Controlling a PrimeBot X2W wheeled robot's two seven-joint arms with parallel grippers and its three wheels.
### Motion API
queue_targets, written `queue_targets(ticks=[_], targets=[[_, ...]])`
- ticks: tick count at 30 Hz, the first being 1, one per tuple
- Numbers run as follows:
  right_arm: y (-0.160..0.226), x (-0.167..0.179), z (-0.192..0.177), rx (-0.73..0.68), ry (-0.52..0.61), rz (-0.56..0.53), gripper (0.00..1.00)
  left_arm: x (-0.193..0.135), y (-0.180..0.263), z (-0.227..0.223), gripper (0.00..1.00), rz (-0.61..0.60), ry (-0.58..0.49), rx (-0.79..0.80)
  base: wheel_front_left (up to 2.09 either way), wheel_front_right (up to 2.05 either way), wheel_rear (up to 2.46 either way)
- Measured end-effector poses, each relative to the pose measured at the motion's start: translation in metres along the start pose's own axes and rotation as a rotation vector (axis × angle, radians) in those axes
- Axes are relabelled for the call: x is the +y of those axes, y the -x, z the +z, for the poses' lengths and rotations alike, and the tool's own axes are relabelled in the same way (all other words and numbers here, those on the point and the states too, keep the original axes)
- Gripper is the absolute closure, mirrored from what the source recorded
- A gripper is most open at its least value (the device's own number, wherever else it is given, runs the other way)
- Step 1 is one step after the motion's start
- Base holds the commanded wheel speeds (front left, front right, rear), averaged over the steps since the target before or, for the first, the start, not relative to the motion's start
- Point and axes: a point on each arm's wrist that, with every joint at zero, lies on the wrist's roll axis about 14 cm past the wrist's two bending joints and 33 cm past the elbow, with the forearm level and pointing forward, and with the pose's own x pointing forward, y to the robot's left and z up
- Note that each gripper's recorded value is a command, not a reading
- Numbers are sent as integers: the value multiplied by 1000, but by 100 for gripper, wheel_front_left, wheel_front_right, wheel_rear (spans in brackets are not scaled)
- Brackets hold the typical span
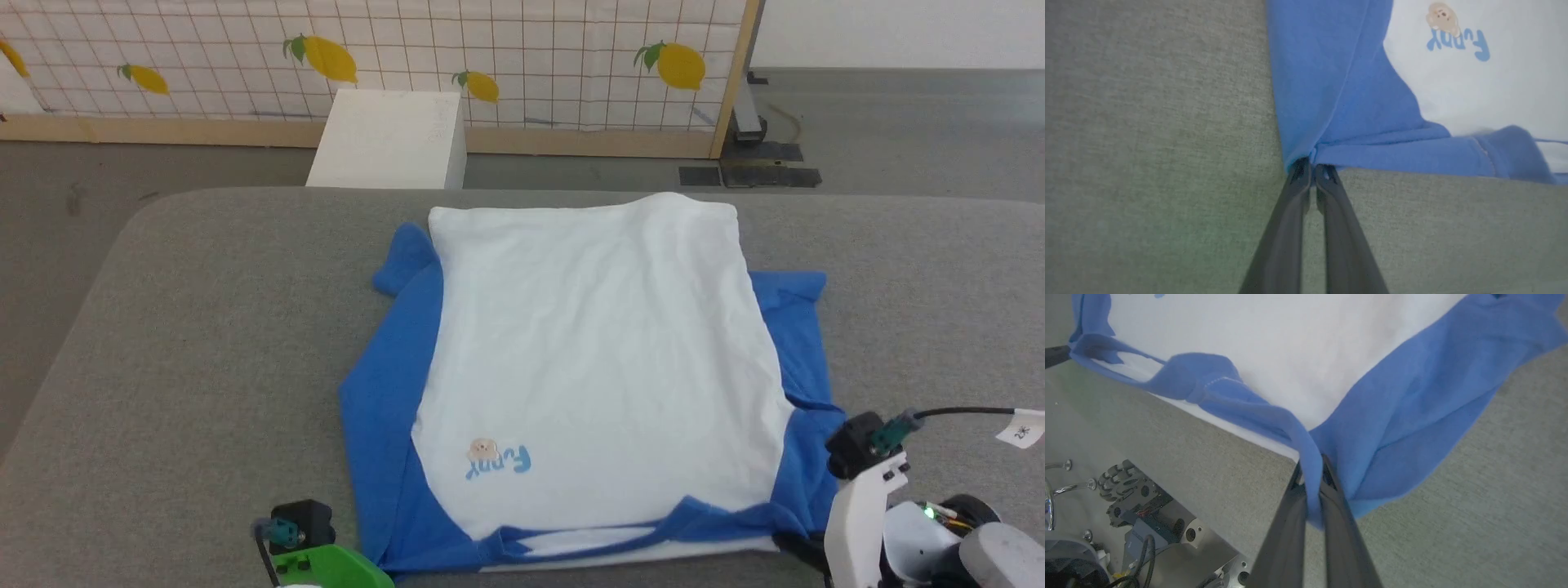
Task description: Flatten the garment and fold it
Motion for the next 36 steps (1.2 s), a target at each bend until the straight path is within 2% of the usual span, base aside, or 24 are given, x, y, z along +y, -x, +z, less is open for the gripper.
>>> queue_targets(ticks=[4, 10, 11, 12, 13, 18, 22, 26, 29, 36], targets=[[6, 4, -28, 104, -19, -3, 100, 1, 7, -15, 100, 13, -23, 79, 0, 0, 0], [2, 9, -41, 151, -28, -16, 100, 0, 8, -17, 100, 23, -14, 96, 0, 0, 0], [1, 9, -40, 148, -28, -21, 84, 0, 8, -16, 83, 21, -10, 95, 0, 0, 0], [1, 9, -40, 146, -26, -26, 20, 0, 8, -16, 0, 19, -3, 95, 0, 0, 0], [0, 8, -38, 133, -31, -31, 0, 0, 8, -15, 0, 19, 0, 98, 0, 0, 0], [10, -2, -30, 97, -34, -70, 0, 9, 15, -7, 0, 36, 37, 91, 0, 0, 0], [27, -13, -26, 73, -54, -103, 0, 29, 29, -3, 0, 86, 44, 87, 0, 0, 0], [49, -35, -5, -21, -105, -161, 0, 34, 42, 15, 0, 101, 42, 42, 0, 0, 0], [65, -55, 17, -135, -157, -220, 0, 40, 50, 51, 0, 120, 33, -106, 0, 0, 0], [84, -89, 89, -419, -192, -344, 0, 28, 73, 161, 0, 93, -41, -650, 0, 0, 0]])
